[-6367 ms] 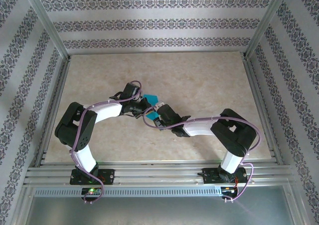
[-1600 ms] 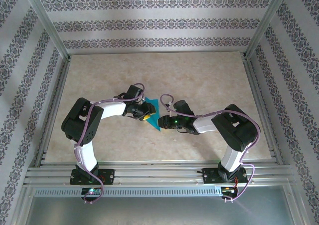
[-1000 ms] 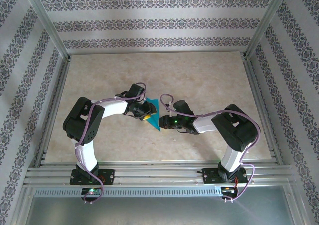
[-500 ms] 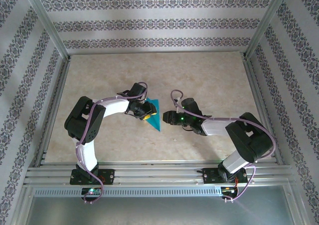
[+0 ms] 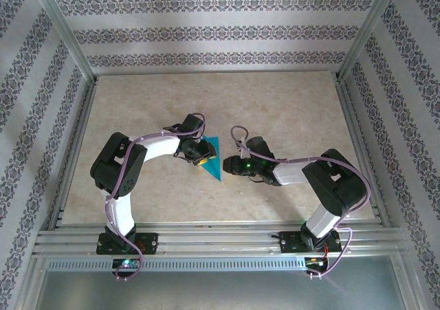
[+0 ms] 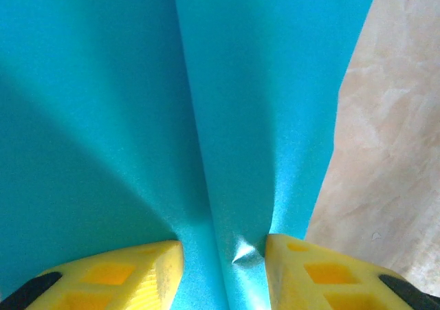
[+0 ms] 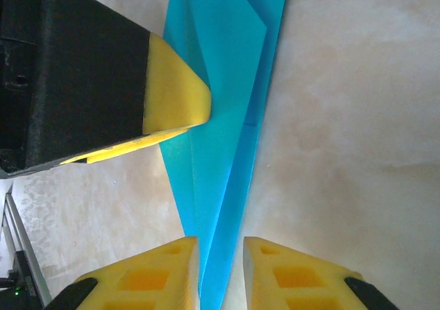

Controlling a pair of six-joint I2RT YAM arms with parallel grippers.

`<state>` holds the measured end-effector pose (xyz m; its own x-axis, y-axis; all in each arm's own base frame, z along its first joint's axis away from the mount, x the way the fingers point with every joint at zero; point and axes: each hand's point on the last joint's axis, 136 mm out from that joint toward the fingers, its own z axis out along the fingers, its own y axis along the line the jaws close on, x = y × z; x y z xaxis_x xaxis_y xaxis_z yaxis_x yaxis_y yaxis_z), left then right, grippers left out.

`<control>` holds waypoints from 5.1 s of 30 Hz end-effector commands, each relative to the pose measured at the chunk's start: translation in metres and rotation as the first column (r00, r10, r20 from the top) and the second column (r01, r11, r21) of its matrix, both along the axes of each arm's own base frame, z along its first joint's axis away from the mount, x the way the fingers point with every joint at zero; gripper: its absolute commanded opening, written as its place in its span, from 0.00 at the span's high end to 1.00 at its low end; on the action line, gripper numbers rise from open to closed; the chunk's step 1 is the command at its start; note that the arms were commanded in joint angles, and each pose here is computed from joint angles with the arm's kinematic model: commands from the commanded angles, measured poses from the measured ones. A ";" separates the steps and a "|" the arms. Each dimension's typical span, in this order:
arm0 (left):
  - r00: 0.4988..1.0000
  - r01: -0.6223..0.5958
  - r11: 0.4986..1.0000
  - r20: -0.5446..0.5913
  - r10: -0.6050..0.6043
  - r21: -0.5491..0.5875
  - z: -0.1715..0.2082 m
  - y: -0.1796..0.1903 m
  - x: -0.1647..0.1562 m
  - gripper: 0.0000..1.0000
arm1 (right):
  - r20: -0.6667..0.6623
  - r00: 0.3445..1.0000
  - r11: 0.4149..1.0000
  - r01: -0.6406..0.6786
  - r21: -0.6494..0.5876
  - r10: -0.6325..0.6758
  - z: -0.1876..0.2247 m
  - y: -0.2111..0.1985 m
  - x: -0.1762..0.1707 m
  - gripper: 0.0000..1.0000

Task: Fold a paper plane with a square sheet of paper (pick it up from the middle)

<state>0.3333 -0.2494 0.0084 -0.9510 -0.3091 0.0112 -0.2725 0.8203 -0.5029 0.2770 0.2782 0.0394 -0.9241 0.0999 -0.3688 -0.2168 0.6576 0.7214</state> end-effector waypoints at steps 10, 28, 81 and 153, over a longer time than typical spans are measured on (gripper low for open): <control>0.949 0.051 0.908 -0.302 0.086 0.417 -0.108 0.079 -0.085 0.58 | 0.016 0.996 0.992 -0.093 0.083 0.092 0.017 0.034 0.002 0.87; 0.942 0.062 0.897 -0.324 0.093 0.438 -0.114 0.082 -0.090 0.58 | -0.028 0.995 0.994 -0.095 0.046 0.096 -0.006 0.038 0.000 0.89; 0.953 0.084 0.910 -0.300 0.046 0.406 -0.095 0.071 -0.076 0.55 | -0.163 0.986 0.990 -0.059 -0.129 0.037 -0.047 0.016 -0.013 0.90; 0.987 0.128 0.981 0.120 -0.111 -0.144 -0.002 -0.005 0.007 0.88 | -0.306 0.952 0.859 -0.142 -0.491 -0.018 -0.087 -0.024 -0.040 0.93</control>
